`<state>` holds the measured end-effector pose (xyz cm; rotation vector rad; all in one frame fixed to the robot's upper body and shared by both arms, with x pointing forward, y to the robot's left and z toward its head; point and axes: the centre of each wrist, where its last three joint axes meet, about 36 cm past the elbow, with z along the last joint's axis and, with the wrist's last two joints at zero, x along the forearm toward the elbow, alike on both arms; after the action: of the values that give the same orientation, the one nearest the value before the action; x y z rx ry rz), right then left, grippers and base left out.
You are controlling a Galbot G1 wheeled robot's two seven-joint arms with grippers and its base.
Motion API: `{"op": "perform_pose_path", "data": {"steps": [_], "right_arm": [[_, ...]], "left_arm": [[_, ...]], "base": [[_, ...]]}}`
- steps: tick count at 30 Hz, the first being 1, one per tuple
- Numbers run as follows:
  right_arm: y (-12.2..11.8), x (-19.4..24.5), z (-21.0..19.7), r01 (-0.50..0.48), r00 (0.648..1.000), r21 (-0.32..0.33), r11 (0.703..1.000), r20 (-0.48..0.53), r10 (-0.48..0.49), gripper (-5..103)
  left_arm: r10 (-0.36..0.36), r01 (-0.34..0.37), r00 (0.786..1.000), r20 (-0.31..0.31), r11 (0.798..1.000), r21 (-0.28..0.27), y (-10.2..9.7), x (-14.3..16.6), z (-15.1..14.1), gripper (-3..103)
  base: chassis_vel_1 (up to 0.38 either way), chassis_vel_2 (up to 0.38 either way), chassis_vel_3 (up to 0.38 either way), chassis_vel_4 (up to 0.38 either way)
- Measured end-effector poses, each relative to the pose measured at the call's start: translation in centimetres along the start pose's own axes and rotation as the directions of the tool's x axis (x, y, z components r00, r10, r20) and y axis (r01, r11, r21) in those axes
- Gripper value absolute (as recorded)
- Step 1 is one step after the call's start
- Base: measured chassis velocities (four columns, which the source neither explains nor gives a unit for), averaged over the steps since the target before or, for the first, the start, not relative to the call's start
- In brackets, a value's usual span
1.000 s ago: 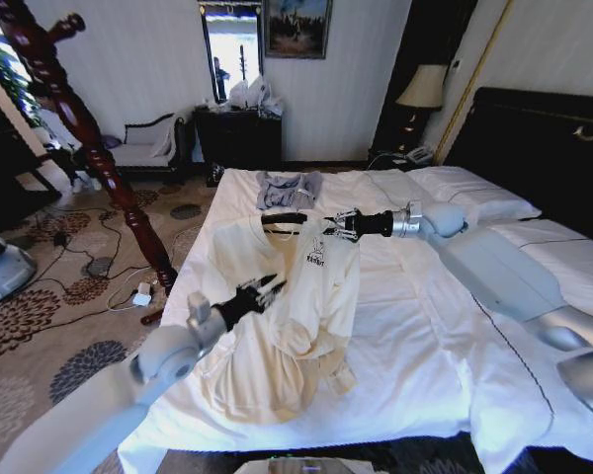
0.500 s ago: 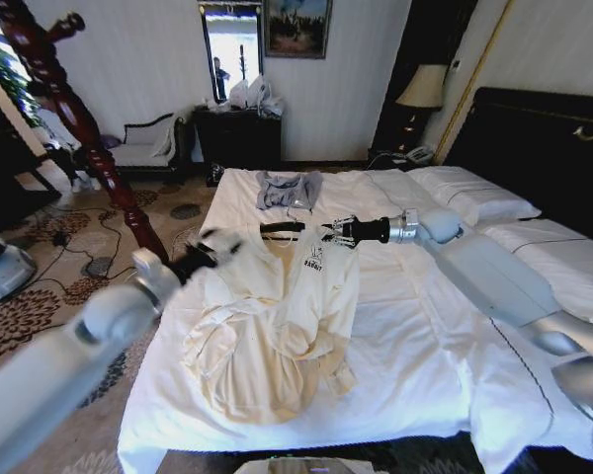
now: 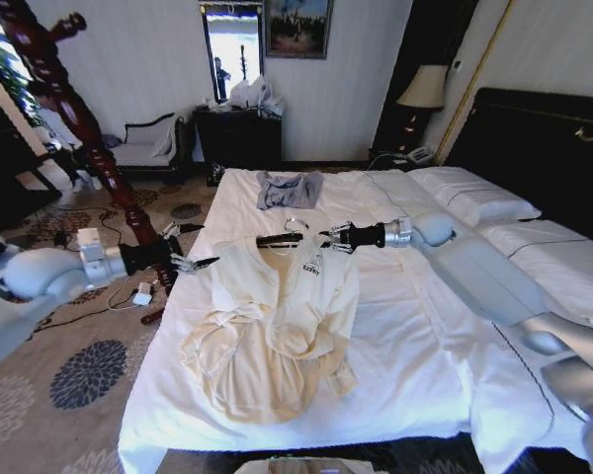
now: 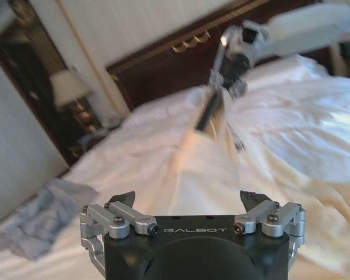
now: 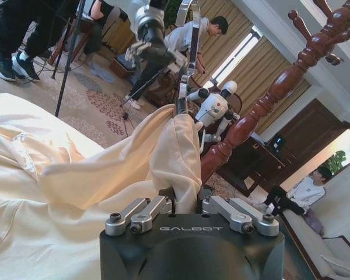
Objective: Pick up the clothes from the bed and hang them on the clothes hanger.
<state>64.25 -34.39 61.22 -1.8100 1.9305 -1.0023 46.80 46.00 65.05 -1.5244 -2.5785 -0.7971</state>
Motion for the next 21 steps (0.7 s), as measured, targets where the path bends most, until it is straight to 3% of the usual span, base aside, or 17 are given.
{"op": "perform_pose_path", "data": {"steps": [6,9,21], "right_arm": [[0.0,-0.7,-0.3,0.011,1.0,0.021,1.0,0.021,-0.011,17],[-0.1,-0.9,-0.9,0.02,0.999,0.041,0.999,0.024,-0.021,17],[-0.6,-3.1,-2.6,0.033,0.997,0.068,0.997,0.06,-0.037,17]], "left_arm": [[0.047,-0.046,0.998,-0.028,0.998,0.037,1.2,1.5,2.0,100],[0.052,-0.051,0.999,-0.015,0.996,0.069,1.2,1.2,2.4,100],[0.055,-0.06,0.997,0.059,0.994,0.089,0.7,-0.4,1.8,100]], "base": [[0.0,0.0,0.0,0.0],[0.0,0.0,0.0,0.0],[0.0,0.0,0.0,0.0]]}}
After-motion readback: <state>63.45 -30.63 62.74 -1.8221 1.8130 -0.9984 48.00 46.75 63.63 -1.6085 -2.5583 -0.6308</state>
